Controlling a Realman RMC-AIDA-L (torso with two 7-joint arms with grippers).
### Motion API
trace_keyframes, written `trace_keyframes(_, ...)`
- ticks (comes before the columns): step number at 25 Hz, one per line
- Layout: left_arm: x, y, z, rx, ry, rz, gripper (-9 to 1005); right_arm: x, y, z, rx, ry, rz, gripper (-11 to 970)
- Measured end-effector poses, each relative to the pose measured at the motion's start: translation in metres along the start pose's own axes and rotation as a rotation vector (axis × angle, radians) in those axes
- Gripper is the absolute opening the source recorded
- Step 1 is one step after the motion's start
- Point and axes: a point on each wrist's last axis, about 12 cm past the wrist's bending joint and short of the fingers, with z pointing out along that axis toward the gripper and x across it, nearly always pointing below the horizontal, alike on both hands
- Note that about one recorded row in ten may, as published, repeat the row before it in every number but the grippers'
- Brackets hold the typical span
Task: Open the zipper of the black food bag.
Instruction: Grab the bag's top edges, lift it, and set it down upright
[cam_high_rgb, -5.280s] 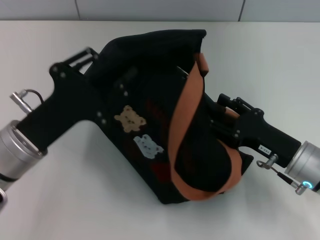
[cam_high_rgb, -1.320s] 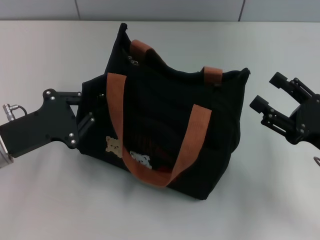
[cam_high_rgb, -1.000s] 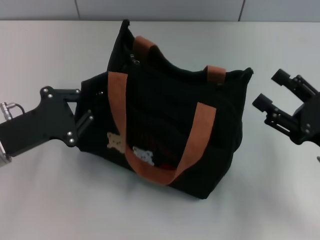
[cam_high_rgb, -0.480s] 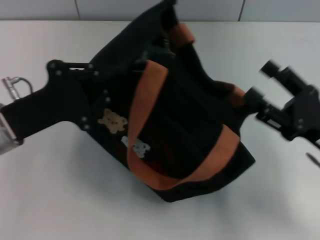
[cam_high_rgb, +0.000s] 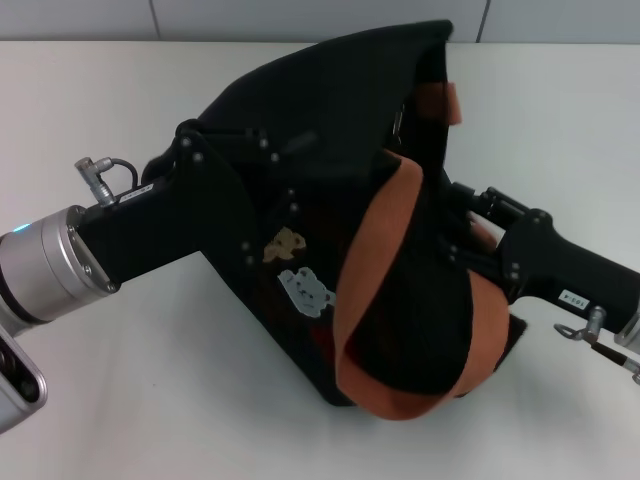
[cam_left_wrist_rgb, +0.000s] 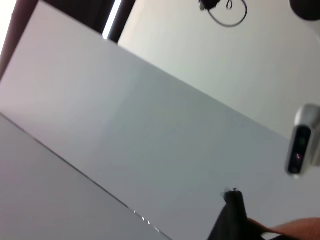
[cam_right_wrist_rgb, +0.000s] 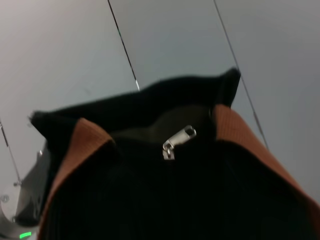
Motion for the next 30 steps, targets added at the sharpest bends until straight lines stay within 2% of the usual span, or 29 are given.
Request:
trace_keyframes(4, -0.002, -0.001, 0.003, -0.010, -0.020, 0.014, 99, 0.003, -0.001, 0.001, 0.003, 0.034, 0.004, 838)
trace_keyframes(5, -0.003, -0.004, 0.008, 0.017, -0.050, 0.084, 99, 0.003, -0.002, 0.001, 0.011, 0.041, 0.003, 838)
trace_keyframes(8, -0.006, -0.015, 0.015, 0.046, -0.077, 0.187, 99, 0.005, -0.006, 0.004, 0.030, 0.061, -0.006, 838)
trace_keyframes(12, -0.007, -0.023, 0.020, 0.038, -0.068, 0.230, 99, 0.001, -0.012, 0.020, 0.041, 0.083, -0.019, 838)
trace_keyframes(21, -0.012, -0.034, 0.028, 0.043, -0.099, 0.253, 100, -0.004, -0.020, 0.032, 0.070, 0.093, -0.037, 838)
trace_keyframes(24, -0.012, -0.035, 0.029, 0.052, -0.096, 0.251, 100, -0.001, -0.014, 0.015, 0.068, 0.042, -0.031, 836)
trace_keyframes(26, -0.011, -0.036, 0.029, 0.057, -0.093, 0.250, 100, 0.000, -0.009, -0.005, 0.095, -0.022, -0.031, 835)
trace_keyframes(27, -0.011, -0.036, 0.029, 0.059, -0.092, 0.249, 100, -0.001, -0.003, -0.022, 0.121, -0.104, -0.033, 835)
trace_keyframes(28, -0.011, -0.036, 0.029, 0.060, -0.090, 0.249, 100, -0.001, -0.003, -0.022, 0.121, -0.104, -0.033, 835)
trace_keyframes(30, -0.011, -0.037, 0.029, 0.062, -0.088, 0.249, 100, -0.003, 0.005, -0.036, 0.133, -0.185, -0.029, 834)
